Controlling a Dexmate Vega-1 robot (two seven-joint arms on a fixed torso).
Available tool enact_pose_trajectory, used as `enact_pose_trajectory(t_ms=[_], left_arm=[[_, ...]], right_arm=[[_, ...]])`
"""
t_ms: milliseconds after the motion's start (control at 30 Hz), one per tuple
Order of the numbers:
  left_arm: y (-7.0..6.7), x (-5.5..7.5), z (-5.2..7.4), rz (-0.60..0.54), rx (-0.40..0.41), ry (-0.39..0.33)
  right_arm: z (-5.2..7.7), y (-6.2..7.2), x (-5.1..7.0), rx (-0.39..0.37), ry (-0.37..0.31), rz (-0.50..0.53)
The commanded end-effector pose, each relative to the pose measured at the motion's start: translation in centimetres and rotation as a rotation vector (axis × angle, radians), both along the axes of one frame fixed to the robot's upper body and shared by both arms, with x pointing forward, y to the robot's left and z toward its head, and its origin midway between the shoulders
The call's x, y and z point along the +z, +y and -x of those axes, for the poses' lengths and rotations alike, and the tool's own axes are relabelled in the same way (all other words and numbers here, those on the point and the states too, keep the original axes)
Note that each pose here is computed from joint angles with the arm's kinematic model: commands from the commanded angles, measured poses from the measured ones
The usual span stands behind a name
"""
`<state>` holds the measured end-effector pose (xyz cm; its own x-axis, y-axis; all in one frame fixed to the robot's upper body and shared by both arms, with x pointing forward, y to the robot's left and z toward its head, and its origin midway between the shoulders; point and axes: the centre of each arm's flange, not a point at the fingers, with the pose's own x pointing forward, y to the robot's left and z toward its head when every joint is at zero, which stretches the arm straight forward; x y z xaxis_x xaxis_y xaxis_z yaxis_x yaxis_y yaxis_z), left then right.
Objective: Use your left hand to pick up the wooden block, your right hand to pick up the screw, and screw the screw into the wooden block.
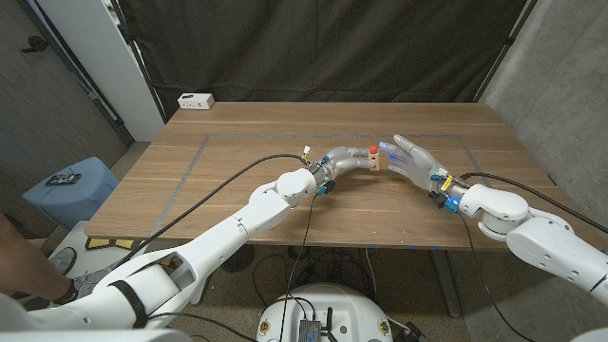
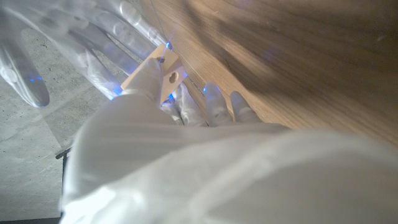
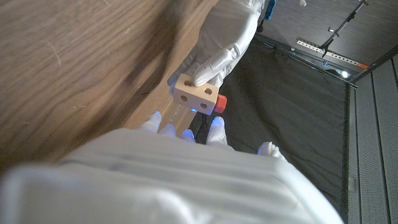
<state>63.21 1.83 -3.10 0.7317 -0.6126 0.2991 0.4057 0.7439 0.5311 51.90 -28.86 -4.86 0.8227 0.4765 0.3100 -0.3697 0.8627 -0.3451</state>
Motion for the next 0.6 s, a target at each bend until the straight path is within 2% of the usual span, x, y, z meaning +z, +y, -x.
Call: enact_pose_trajectory(t_ms=[33, 600], left_arm=[[0.0, 0.13, 0.1, -0.001, -0.001, -0.009], [-0.04, 0.13, -0.02, -0.004, -0.001, -0.005]], right_arm=[[-1.03, 0.79, 0.76, 0.025, -0.008, 0.014], [-1.68, 1.31, 1.13, 0.049, -0.01, 0.029]])
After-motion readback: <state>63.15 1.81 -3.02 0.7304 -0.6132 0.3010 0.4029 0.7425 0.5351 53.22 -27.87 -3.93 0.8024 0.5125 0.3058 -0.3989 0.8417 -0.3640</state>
